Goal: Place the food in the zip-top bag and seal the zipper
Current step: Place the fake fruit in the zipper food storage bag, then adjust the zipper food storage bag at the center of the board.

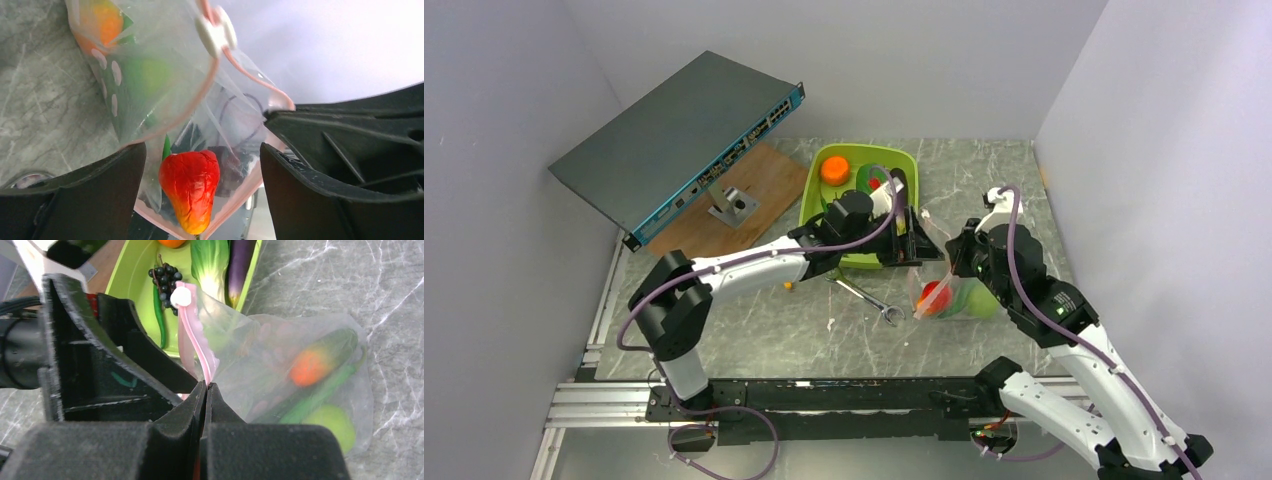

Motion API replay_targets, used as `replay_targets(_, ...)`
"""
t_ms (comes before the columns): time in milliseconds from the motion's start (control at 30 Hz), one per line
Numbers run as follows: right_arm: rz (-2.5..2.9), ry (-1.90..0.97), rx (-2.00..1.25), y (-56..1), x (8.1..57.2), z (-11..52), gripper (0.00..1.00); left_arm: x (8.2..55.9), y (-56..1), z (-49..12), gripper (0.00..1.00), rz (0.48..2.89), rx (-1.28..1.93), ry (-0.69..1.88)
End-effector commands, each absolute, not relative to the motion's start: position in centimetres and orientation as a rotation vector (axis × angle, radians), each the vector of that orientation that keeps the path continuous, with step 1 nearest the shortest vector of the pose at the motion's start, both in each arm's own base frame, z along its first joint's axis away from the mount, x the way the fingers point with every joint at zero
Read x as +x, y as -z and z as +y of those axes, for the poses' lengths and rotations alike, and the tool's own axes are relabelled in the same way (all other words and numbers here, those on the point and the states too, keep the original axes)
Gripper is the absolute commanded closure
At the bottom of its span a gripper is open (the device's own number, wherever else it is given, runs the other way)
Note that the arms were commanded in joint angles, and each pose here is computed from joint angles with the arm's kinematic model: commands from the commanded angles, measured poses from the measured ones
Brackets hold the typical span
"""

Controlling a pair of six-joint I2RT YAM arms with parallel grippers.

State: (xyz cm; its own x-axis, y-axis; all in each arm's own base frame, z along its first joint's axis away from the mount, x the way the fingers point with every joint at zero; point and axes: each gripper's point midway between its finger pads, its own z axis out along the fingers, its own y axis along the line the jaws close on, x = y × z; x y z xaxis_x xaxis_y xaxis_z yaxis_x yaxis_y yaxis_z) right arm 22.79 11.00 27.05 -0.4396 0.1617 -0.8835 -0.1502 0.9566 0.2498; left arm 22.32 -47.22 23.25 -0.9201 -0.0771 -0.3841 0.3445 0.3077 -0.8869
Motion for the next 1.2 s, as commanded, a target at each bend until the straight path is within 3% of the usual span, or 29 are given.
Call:
replay_targets(0,1.951,-0.355,0.011,-28.2,23.4,11.2,1.00,22.6,-27.0,-45.9,0.13,2.099,0.321,1.577)
replay_targets(333,1.982,-0.309,0.067,-28.7,23.9,10.6,1.00,23.9,-28.3,-41.8,0.22,2.009,0.343,1.296)
replay_targets(567,1.915,-0.245,0.112,-33.0,24.5,9.3,1.00,22.4,-25.8,-42.6,0.29,2.088,0.351,1.354)
replay_targets(900,1.946,-0.127,0.135,-31.1,24.5,7.6,1.00,22.3,-25.5,-42.9,0.29,2.084,0.386,1.312)
replay_targets(1167,1.913,-0.036,0.204,-32.1,23.7,5.2,1.00,25.4,-23.7,-38.9,0.26,2.091,0.327,0.957)
